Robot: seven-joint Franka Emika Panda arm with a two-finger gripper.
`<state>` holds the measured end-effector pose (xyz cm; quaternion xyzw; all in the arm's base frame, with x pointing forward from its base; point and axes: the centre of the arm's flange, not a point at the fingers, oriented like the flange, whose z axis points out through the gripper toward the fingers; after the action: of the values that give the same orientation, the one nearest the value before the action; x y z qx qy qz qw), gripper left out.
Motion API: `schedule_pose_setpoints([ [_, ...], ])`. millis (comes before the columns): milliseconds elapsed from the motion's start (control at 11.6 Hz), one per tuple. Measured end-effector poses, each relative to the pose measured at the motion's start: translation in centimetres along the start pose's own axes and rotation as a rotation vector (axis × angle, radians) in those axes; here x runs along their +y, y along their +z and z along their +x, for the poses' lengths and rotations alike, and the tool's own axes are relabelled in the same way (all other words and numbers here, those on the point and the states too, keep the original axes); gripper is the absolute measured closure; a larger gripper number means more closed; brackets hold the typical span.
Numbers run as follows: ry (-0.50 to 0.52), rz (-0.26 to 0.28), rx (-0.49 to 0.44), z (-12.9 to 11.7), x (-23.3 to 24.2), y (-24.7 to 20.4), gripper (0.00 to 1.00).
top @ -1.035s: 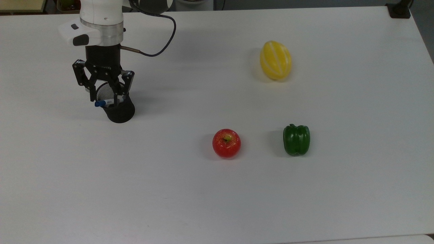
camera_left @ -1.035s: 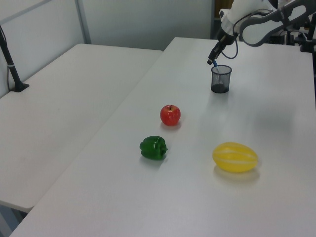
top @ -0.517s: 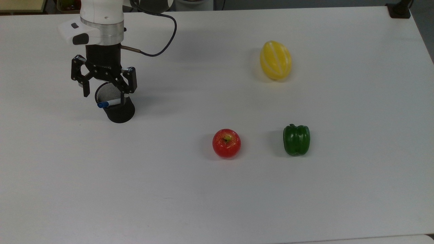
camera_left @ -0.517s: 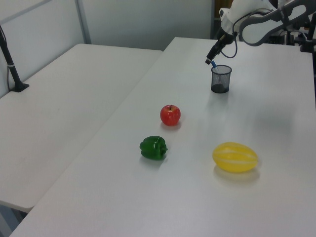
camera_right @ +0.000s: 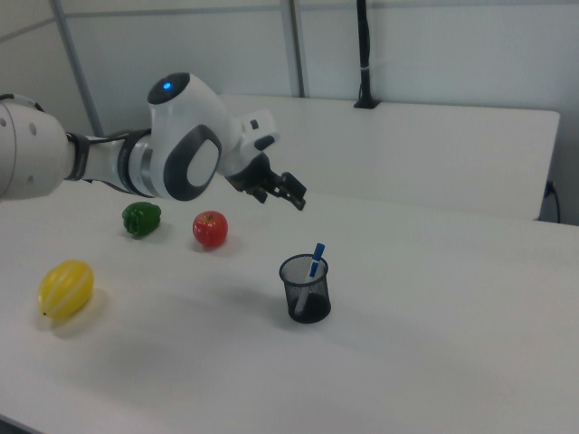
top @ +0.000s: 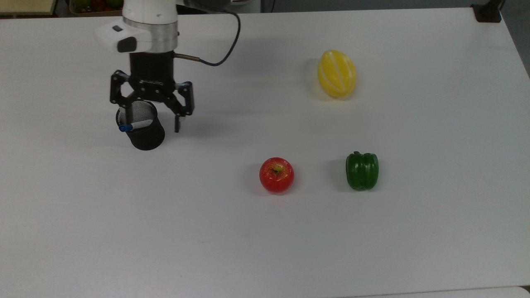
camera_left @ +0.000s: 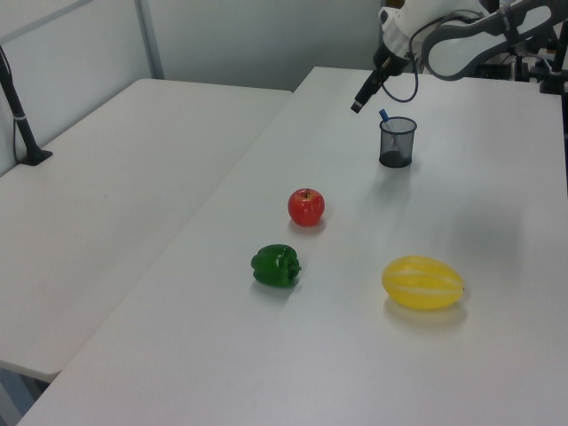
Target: Place marker
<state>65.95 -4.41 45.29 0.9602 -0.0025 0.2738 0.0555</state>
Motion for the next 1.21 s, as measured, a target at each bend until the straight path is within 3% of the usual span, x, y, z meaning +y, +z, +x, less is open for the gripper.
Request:
schedule_pose_setpoints([
  [604,-0.119,0.054,-0.157,1.6,-9.0,-5.2,0.00],
  [862,-0.174,0.064,-0.285,1.0,-12.5,-9.6,0.00],
  [1207,-0.192,0.042,-0.498,-0.5,-12.3,-16.2,0.00],
])
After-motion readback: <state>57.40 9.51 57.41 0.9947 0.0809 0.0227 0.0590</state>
